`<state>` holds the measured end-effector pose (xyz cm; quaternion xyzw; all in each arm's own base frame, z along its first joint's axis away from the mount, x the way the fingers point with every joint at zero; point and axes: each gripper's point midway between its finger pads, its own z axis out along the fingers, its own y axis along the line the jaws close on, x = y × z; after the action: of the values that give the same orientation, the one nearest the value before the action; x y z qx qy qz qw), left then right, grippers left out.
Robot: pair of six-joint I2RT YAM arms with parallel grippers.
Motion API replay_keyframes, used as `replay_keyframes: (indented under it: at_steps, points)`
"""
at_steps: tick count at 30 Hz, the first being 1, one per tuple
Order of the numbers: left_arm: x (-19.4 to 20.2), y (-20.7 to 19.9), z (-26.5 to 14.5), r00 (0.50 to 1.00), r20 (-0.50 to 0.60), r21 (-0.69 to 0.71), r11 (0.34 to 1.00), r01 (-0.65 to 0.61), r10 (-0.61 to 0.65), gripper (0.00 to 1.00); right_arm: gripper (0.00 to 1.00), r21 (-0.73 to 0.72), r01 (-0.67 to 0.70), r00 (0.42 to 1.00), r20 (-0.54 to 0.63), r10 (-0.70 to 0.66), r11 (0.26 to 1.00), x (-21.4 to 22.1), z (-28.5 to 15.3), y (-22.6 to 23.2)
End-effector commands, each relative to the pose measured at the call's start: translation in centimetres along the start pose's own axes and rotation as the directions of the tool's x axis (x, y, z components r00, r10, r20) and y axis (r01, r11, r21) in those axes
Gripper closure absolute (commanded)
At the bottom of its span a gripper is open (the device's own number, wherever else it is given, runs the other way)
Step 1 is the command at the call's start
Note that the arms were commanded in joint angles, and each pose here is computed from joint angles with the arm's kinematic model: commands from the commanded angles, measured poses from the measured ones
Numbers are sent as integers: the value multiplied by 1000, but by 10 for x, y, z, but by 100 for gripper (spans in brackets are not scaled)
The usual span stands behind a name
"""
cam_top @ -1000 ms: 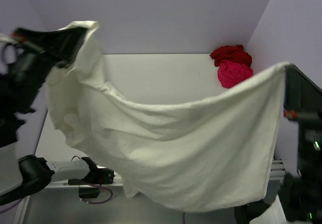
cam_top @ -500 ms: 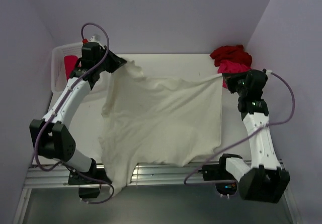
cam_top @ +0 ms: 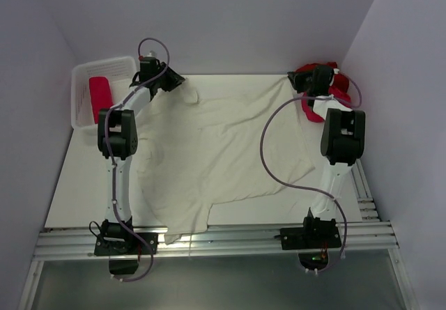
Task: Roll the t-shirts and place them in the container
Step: Flatten the tshirt
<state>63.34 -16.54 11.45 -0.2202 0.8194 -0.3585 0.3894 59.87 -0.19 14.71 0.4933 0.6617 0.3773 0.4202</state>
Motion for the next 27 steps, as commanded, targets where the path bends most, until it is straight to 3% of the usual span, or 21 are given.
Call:
replay_keyframes:
  at_steps: [1, 2, 3, 4, 5, 7, 9, 12, 14, 15, 17, 18, 23, 24, 26, 27]
  points:
    - [-61, -41, -8, 994, 101, 110, 993, -45, 33, 64, 73, -223, 24, 1000, 4, -24, 975, -12, 21, 71]
    - [-68, -45, -12, 993, 116, 119, 992, -50, 36, 30, 47, -253, 34, 999, 8, -33, 967, -17, 23, 91]
    - [-76, -48, -16, 990, 135, 120, 991, -56, 39, 12, 40, -244, 41, 999, 0, -43, 969, -18, 26, 93]
    - [-82, -52, -21, 987, 154, 126, 990, -67, 47, 3, 35, -230, 73, 997, -1, -76, 970, -17, 27, 92]
    - [-93, -61, -32, 983, 177, 140, 987, -78, 52, 0, 30, -223, 92, 996, 8, -92, 971, -19, 24, 93]
    - [-99, -67, -44, 983, 174, 153, 984, -88, 61, 1, 25, -217, 117, 993, 41, -111, 969, -25, 4, 104]
    - [-103, -88, -63, 981, 179, 187, 976, -110, 76, 1, 26, -164, 111, 994, 20, -109, 980, -23, -8, 84]
    - [-84, -101, -89, 984, 143, 203, 971, -130, 102, 1, 32, -75, 201, 979, -13, -203, 977, -15, -52, 82]
    - [-73, -125, -117, 978, 145, 210, 962, -176, 147, 0, 34, 37, 279, 958, -75, -276, 959, -1, -74, 49]
    - [-60, -118, -120, 981, 118, 179, 968, -175, 156, 1, 35, 37, 339, 939, -75, -336, 940, 1, -97, 57]
    - [-40, -132, -149, 979, 88, 150, 969, -197, 185, 0, 37, 151, 368, 925, -155, -346, 917, 16, -125, 19]
    - [-22, -118, -154, 982, 45, 109, 977, -185, 181, 0, 38, 156, 394, 916, -152, -372, 906, 17, -148, 23]
    - [44, -113, -231, 986, -40, 16, 987, -160, 161, 1, 46, 368, 496, 867, -256, -427, 786, 35, -234, -61]
    - [71, -86, -238, 985, -108, -50, 989, -137, 131, 0, 47, 371, 503, 864, -238, -443, 781, 36, -254, -61]
    - [97, -83, -268, 985, -138, -78, 990, -118, 106, 0, 50, 412, 507, 861, -289, -419, 757, 50, -277, -94]
    - [126, -62, -274, 974, -211, -107, 989, -105, 80, 1, 51, 412, 505, 862, -273, -426, 758, 52, -289, -97]
